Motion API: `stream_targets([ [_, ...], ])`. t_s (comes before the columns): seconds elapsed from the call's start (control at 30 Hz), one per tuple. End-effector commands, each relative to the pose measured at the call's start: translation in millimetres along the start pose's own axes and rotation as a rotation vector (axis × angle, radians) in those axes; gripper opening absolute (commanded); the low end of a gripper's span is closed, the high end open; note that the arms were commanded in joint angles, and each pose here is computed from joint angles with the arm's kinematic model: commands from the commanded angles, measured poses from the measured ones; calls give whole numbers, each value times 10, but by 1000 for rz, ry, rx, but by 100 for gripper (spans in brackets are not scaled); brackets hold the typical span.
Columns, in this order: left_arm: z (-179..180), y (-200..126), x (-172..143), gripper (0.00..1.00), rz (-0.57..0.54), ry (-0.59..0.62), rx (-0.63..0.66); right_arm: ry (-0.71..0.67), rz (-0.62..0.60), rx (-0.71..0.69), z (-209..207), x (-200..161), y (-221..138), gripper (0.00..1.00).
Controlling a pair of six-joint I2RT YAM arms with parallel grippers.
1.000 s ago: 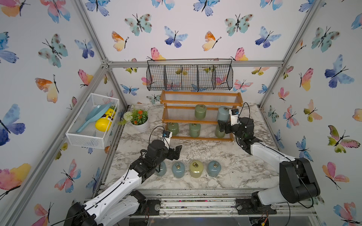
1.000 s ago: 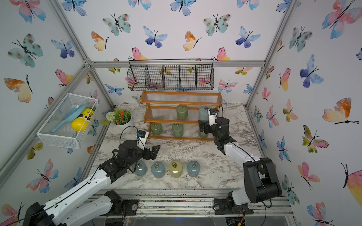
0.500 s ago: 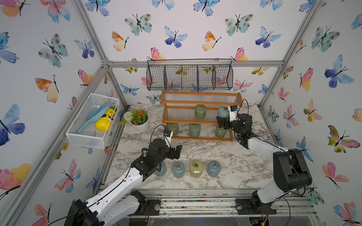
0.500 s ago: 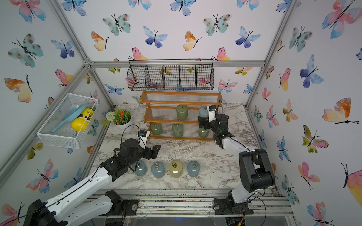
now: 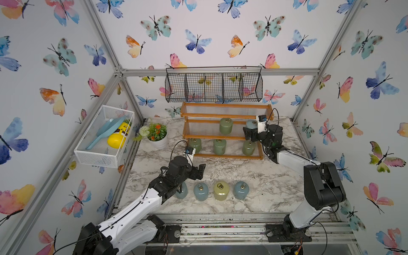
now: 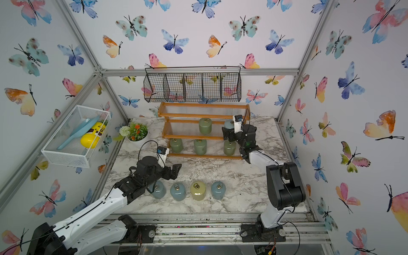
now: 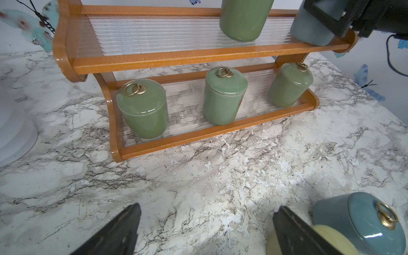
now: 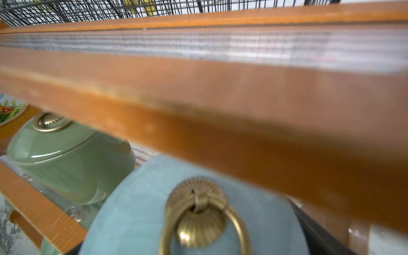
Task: Remove the tea canisters from the shelf
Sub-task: Pick up the tea canister from the shelf.
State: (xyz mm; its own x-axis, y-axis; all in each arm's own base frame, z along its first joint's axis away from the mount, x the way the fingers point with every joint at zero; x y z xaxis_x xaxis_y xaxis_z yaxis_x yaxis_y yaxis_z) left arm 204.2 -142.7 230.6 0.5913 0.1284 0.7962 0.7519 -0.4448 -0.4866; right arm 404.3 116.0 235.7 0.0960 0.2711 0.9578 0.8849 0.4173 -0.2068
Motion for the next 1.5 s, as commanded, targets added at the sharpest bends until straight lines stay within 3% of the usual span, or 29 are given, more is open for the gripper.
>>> stream_targets([
  [0.0, -27, -20, 66, 99, -23, 12, 0, -4, -39, 4, -49, 86, 61, 100],
  [0.2, -12, -9, 41, 98, -14, 7, 8, -6, -51, 12, -60, 109, 98, 97],
  [0.63, -13, -3, 16, 99, -15, 0, -12, -24, -33, 53, -26, 185, -31, 79],
  [1.17, -26, 6, 10, 99, -17, 6, -31, -8, -18, 78, 90, 296, -659, 76],
  [1.47, -33, -8, 14, 98, -21, 17, -44, 52, 61, 77, 224, 23, -1040, 75],
])
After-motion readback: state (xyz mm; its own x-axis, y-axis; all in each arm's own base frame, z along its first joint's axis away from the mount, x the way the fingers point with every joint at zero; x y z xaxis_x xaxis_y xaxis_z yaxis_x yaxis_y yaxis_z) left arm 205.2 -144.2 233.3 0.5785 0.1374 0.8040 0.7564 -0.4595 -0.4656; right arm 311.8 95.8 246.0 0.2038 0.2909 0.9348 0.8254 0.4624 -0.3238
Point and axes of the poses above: each gripper's point midway between its finger pads, its own y axis out along the fingers, its own z axis along the line the jaws close on, x = y × z, the point moved 10 cm from there along -y, back along the fingers, and after that the axes turned 15 degrees about -y, right-handed, at the moved point
